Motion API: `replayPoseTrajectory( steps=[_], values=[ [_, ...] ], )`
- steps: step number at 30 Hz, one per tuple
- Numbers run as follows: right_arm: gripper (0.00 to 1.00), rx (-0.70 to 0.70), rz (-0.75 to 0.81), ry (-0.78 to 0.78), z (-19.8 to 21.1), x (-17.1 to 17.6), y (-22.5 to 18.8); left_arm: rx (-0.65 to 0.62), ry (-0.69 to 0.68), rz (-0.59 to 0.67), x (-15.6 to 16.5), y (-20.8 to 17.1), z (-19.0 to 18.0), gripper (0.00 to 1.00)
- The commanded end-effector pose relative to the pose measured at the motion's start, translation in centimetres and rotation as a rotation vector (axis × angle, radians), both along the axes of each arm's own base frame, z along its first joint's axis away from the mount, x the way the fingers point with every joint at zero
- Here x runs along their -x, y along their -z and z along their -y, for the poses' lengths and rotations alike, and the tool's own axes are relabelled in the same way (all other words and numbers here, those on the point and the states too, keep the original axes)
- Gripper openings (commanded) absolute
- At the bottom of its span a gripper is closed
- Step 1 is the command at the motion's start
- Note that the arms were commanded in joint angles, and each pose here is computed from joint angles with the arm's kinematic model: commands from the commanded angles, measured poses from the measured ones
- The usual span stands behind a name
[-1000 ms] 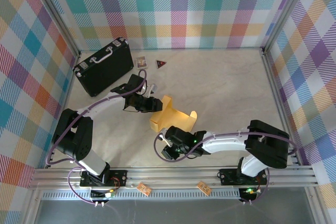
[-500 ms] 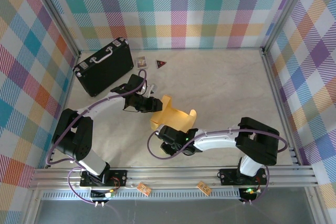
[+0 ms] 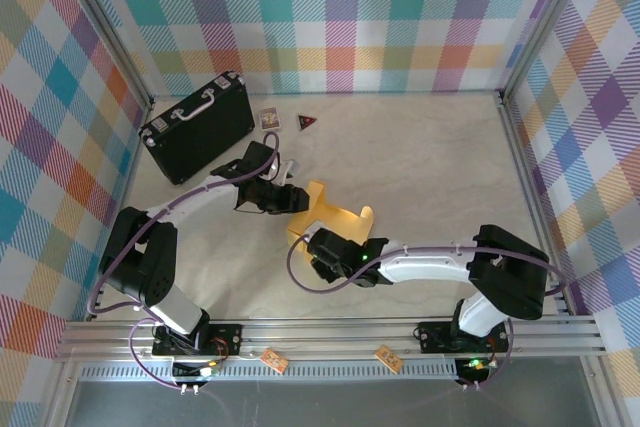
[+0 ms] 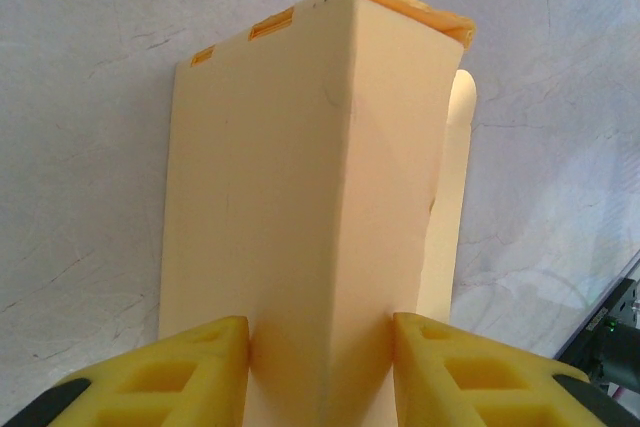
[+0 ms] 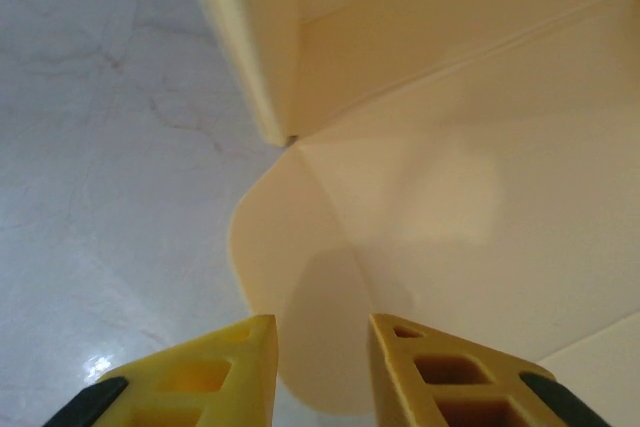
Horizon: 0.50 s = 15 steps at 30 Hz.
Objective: Fold the paper box
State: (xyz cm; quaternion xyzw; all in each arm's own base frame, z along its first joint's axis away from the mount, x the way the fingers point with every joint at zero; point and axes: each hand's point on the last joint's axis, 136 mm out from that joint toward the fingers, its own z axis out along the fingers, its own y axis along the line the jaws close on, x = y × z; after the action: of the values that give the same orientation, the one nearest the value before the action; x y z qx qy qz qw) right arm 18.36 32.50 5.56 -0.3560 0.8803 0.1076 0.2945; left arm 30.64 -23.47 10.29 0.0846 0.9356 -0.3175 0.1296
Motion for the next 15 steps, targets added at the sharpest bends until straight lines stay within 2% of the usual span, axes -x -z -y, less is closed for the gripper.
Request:
replayPoseTrajectory(
  steps=[1, 4, 8, 10, 15],
  values=[
    [0.30, -0.034, 0.015, 0.013, -0.3, -1.1, -1.0, -0.106, -0.013, -0.125, 2.0, 3.4, -1.9, 0.39],
    [0.30, -0.058, 0.007, -0.012, -0.5, -0.8, -1.4, -0.105, -0.011, -0.124, 2.0, 3.4, -1.8, 0.39],
    [0.35, -0.191, -0.129, -0.237, -2.8, 3.4, -1.8, -0.103, -0.013, -0.123, 1.9, 3.3, -1.8, 0.39],
    [0.35, -0.222, -0.198, -0.292, -3.2, 5.0, -1.3, -0.102, -0.012, -0.122, 1.9, 3.3, -1.8, 0.40],
    [0.33, -0.168, -0.276, -0.348, -3.6, 7.1, 1.0, -0.104, -0.011, -0.122, 2.0, 3.3, -1.8, 0.40]
  ],
)
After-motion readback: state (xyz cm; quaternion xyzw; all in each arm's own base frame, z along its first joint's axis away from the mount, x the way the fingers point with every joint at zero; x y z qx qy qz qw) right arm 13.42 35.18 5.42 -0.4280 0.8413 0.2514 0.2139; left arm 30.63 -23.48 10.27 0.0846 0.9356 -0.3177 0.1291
